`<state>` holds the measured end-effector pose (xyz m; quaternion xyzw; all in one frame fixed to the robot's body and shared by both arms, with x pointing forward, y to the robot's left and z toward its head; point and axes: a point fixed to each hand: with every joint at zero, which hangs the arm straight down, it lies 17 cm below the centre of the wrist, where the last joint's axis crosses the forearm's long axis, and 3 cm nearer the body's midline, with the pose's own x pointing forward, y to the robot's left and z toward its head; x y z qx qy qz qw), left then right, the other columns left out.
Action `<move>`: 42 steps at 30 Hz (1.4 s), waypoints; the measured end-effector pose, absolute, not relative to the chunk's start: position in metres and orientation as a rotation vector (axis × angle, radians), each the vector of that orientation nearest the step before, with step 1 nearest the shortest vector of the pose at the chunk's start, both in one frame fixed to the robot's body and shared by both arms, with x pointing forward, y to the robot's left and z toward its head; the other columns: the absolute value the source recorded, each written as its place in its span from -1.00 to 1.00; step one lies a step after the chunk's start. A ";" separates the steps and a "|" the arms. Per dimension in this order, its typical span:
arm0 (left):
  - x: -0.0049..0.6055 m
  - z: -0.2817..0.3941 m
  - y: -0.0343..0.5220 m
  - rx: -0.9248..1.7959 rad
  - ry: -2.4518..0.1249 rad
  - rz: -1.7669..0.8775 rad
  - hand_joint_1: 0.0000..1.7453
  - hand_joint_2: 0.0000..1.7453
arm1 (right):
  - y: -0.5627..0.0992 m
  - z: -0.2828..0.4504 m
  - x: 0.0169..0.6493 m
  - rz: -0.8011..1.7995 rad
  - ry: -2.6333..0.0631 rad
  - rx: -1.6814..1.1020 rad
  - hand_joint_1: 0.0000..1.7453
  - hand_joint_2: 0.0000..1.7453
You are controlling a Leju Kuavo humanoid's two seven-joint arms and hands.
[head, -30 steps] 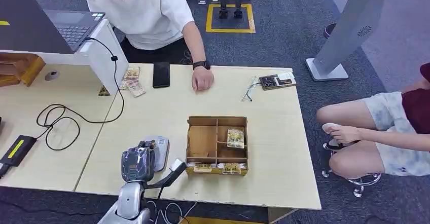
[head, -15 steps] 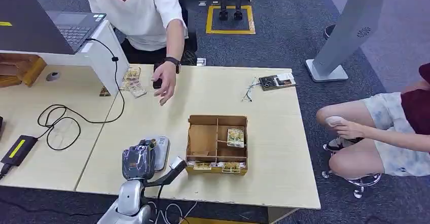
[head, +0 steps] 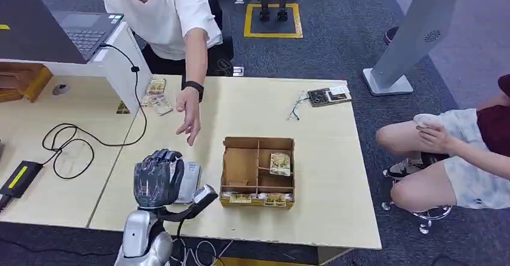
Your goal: Pass the card to the sensor for recognition and then transmit it.
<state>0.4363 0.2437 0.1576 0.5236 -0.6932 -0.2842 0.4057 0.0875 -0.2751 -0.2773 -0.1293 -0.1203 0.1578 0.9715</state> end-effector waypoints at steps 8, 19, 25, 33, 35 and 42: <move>0.407 0.234 0.306 1.458 -1.889 -0.428 1.00 1.00 | -0.276 -0.277 0.087 0.319 -0.240 -0.265 -1.00 1.00; 0.388 0.279 0.319 1.567 -1.966 -0.368 1.00 1.00 | -0.276 -0.277 0.087 0.325 -0.243 -0.265 -1.00 1.00; 0.390 0.279 0.316 1.594 -1.947 -0.410 1.00 1.00 | -0.275 -0.277 0.087 0.332 -0.246 -0.264 -1.00 1.00; 0.397 0.273 0.316 1.624 -1.880 -0.457 1.00 1.00 | -0.275 -0.277 0.089 0.357 -0.251 -0.266 -1.00 1.00; 0.402 0.268 0.316 1.636 -1.840 -0.480 0.94 1.00 | -0.275 -0.277 0.090 0.360 -0.254 -0.266 -1.00 1.00; 0.424 0.243 0.305 1.606 -1.731 -0.523 0.70 1.00 | -0.274 -0.276 0.092 0.361 -0.257 -0.266 -1.00 1.00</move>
